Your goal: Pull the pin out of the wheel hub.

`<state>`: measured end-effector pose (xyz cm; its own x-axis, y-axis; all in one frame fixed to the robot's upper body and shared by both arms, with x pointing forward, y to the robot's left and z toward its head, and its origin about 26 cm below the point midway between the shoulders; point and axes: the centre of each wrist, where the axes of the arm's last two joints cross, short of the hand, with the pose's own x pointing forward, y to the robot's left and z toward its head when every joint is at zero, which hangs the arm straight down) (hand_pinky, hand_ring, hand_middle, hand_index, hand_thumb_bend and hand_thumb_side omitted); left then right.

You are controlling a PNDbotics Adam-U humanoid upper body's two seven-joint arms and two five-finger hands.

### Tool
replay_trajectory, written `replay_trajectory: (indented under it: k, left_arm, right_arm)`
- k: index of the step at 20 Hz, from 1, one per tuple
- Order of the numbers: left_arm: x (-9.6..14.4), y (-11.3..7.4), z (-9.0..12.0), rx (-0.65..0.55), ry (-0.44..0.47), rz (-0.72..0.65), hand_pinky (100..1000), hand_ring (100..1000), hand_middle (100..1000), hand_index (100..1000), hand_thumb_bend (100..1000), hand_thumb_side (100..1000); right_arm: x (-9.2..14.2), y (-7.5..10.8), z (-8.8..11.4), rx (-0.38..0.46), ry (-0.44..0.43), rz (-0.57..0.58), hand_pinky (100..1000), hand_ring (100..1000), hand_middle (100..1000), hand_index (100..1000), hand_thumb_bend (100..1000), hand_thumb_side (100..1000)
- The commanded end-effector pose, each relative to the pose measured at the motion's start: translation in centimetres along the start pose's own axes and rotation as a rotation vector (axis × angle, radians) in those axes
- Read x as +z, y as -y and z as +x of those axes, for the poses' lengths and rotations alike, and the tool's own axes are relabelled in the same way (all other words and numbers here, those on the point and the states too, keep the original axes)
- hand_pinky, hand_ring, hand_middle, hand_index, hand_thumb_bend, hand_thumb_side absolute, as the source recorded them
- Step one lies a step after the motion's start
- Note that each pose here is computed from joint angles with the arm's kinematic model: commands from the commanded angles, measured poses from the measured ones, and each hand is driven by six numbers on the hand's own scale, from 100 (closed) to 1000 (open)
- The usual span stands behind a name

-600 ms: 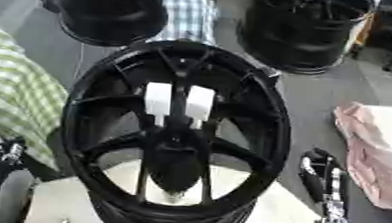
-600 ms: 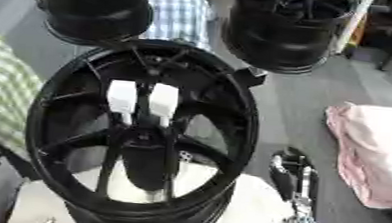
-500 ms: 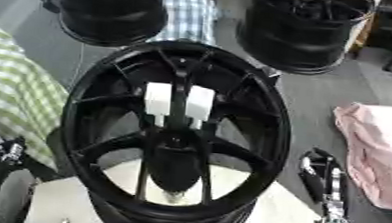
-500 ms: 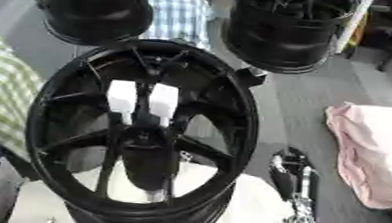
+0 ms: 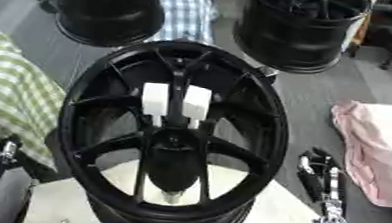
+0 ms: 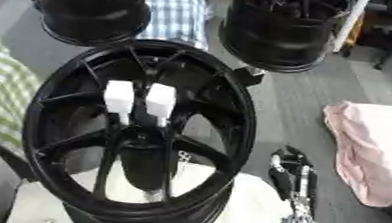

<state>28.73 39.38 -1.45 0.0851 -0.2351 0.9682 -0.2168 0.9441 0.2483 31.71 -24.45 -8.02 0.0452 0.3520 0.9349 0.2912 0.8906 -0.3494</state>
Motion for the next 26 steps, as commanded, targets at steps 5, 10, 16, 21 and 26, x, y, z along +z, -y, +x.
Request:
replay_trajectory:
  k: [5, 10, 16, 21, 26]
  left_arm:
    - [-1.9, -4.2, 5.8, -0.136, 0.189, 0.002, 747, 724, 698, 801, 263, 626]
    - [-4.3, -3.6, 15.1, -0.353, 0.513, -0.148, 761, 730, 706, 813, 306, 629]
    - [-4.5, -1.4, 25.7, -0.619, 0.888, -0.385, 779, 739, 716, 826, 352, 662]
    - [-4.4, -0.6, 29.9, -0.794, 1.021, -0.572, 788, 743, 722, 837, 384, 664]
    - [-3.4, 0.0, 30.9, -0.948, 1.062, -0.786, 792, 745, 722, 840, 404, 654]
  right_arm:
    - [-0.2, 0.7, 0.0, 0.028, 0.02, -0.002, 757, 646, 619, 806, 100, 542]
    - [0.0, 1.5, -0.5, 0.054, 0.021, -0.006, 757, 645, 619, 806, 100, 542]
    - [-0.2, 1.5, -0.4, 0.053, 0.026, -0.01, 758, 646, 619, 806, 100, 543]
    - [-0.2, 1.1, -0.2, 0.049, 0.033, 0.006, 758, 645, 619, 807, 100, 543]
    - [-0.2, 0.6, 0.1, 0.045, 0.042, 0.025, 758, 645, 619, 807, 100, 544]
